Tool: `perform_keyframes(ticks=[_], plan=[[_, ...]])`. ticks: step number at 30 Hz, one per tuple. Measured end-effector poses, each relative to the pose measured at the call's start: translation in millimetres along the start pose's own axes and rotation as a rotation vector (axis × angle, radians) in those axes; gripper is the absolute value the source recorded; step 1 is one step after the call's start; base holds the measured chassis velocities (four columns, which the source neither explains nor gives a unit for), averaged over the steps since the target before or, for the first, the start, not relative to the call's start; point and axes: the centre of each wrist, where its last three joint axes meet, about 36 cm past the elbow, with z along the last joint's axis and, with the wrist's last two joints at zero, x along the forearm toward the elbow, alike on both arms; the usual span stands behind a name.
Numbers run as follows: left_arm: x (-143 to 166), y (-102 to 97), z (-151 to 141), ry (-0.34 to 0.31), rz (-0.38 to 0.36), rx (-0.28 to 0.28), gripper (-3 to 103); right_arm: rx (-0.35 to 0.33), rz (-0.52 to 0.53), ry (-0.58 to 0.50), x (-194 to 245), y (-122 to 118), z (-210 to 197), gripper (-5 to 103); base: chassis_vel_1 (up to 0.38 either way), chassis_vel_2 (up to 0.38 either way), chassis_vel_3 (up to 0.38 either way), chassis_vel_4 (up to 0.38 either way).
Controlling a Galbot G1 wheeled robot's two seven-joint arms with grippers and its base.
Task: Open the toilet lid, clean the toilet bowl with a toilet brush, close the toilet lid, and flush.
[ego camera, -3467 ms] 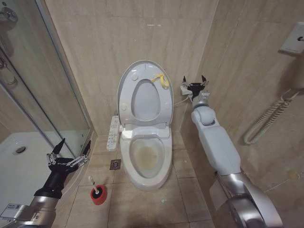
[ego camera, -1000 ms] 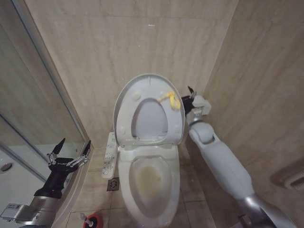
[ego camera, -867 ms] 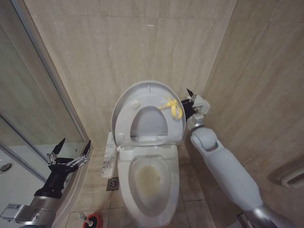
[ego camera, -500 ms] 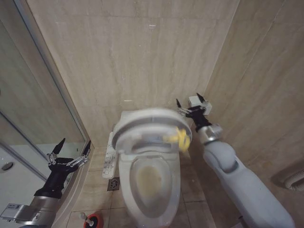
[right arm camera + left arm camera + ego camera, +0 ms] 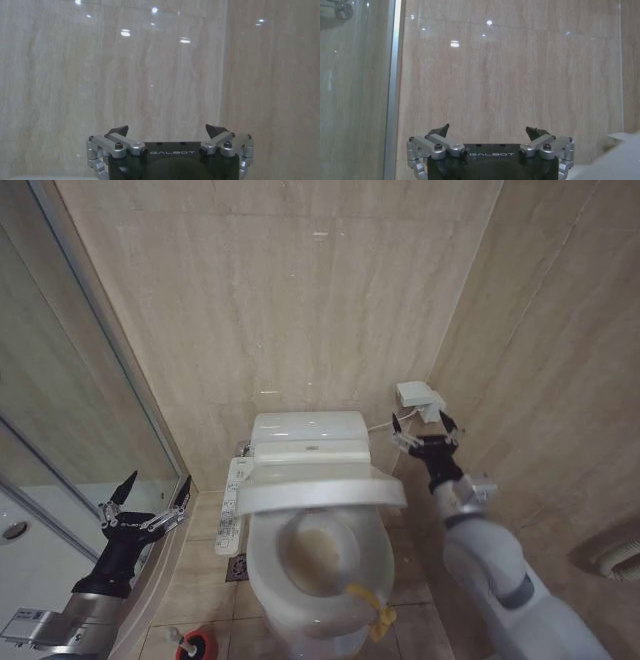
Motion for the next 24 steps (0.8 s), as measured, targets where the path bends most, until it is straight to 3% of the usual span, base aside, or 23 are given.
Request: perform_keyframes(ticks=[8, 24], plan=[[0, 0.0, 0, 0.000, 0.000, 0.000, 100, 0.032, 0.003, 0.014, 65, -3, 3, 100, 0.000, 0.000, 0.000, 0.000], [0, 0.0, 0, 0.000, 0.000, 0.000, 100, 0.041, 0.031, 0.058, 118, 14, -8, 100, 0.000, 0.000, 0.000, 0.000]])
